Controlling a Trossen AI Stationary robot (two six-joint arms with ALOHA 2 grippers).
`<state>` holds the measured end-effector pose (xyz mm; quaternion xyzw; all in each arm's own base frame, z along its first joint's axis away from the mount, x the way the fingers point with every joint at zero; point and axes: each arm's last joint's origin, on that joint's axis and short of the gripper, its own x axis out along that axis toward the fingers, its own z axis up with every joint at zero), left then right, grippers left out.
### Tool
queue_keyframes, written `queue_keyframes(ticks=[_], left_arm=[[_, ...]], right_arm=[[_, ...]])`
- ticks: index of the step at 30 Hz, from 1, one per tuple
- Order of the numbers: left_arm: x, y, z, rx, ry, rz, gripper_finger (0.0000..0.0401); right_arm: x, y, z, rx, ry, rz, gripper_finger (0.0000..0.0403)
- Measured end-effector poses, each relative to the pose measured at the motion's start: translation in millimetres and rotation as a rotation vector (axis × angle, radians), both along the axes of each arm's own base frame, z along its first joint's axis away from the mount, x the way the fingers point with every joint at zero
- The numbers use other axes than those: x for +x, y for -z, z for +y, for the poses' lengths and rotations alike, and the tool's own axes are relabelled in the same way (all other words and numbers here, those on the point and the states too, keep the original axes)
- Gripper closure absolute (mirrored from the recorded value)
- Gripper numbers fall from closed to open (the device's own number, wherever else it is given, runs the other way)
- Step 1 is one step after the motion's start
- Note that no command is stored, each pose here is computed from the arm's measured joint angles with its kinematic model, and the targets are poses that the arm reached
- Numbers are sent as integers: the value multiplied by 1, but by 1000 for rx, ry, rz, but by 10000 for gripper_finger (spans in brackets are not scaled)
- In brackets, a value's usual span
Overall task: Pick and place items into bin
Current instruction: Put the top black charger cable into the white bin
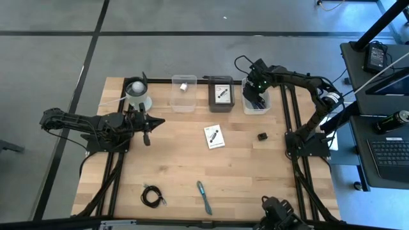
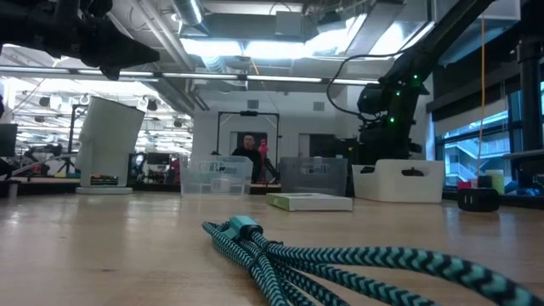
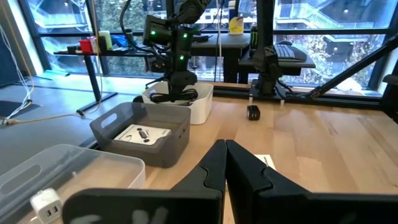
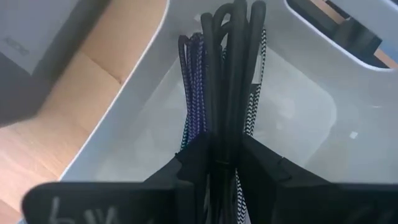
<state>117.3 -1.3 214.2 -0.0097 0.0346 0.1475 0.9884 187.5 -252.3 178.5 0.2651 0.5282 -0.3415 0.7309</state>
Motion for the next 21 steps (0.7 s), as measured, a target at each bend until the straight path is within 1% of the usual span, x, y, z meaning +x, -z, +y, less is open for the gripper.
queue_keyframes(ticks=[10,21], left_arm=[[0,0,0,0,0,1,398],[0,0,0,0,0,3,398]], right_arm=[[-4,-1,-2,7,64,-14,319],[-11,-17,-1,-28,82,-41,312]])
